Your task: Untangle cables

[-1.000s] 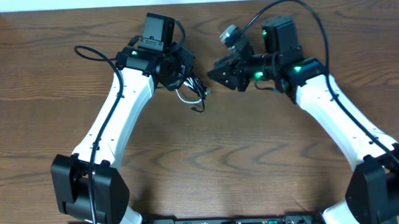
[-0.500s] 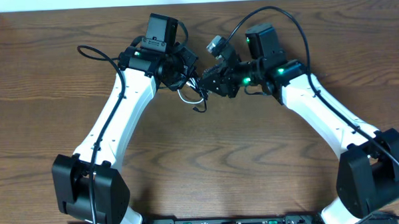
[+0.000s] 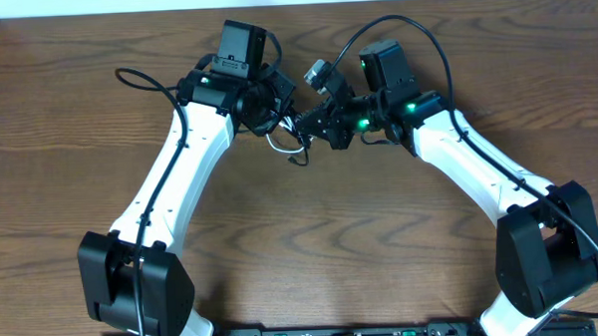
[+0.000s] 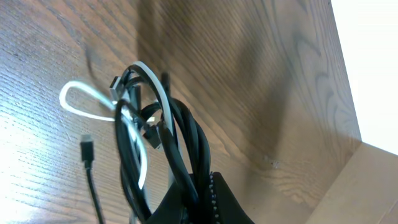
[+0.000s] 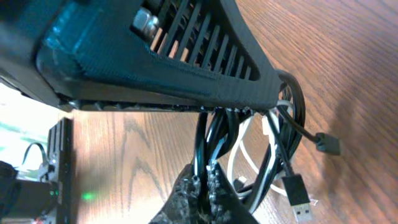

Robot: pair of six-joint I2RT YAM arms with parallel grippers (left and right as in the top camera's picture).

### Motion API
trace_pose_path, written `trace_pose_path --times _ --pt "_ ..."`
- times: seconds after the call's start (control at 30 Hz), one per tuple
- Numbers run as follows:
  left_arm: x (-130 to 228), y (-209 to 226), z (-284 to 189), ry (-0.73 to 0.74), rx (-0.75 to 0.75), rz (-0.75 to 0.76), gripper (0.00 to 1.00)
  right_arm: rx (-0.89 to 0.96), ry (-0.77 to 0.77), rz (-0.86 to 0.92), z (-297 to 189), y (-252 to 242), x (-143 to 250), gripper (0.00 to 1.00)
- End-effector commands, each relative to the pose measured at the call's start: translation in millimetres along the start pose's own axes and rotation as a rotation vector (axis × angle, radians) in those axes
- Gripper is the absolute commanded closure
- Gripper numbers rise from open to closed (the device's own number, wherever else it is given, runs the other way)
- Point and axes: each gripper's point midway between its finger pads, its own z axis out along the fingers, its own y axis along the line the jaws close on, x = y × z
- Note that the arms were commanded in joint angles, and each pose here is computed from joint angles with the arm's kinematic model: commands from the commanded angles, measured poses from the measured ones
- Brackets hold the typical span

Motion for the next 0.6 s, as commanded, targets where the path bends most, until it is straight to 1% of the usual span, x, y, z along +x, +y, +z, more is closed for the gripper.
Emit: trace_pose_path --times 0.0,0.1,0.23,0.33,0.47,0.57 --pt "2 -12 -11 -0.003 0.041 0.023 0.92 -0.003 0.006 0.01 5 2 1 0.99" --pt "-1 -10 -11 -0.019 0.029 0.025 0.92 0.031 -0.019 0.064 0 -8 -4 0.99" --pt "-19 13 -13 -0.131 -0.081 0.012 0.92 -0.01 -0.086 0.112 -23 -11 -21 0.99" --pt "-27 26 -16 -0.189 -0.146 0.007 0.93 -0.037 -0.133 0.147 -45 -14 -31 0.99" --pt "-29 31 -17 -0.2 -0.169 0.007 0.93 -0.053 -0.184 0.229 -69 -29 -38 0.99" --pt "-27 30 -17 -0.198 -0.168 0.01 0.93 -0.037 -0.197 0.25 -79 -39 -37 0.99"
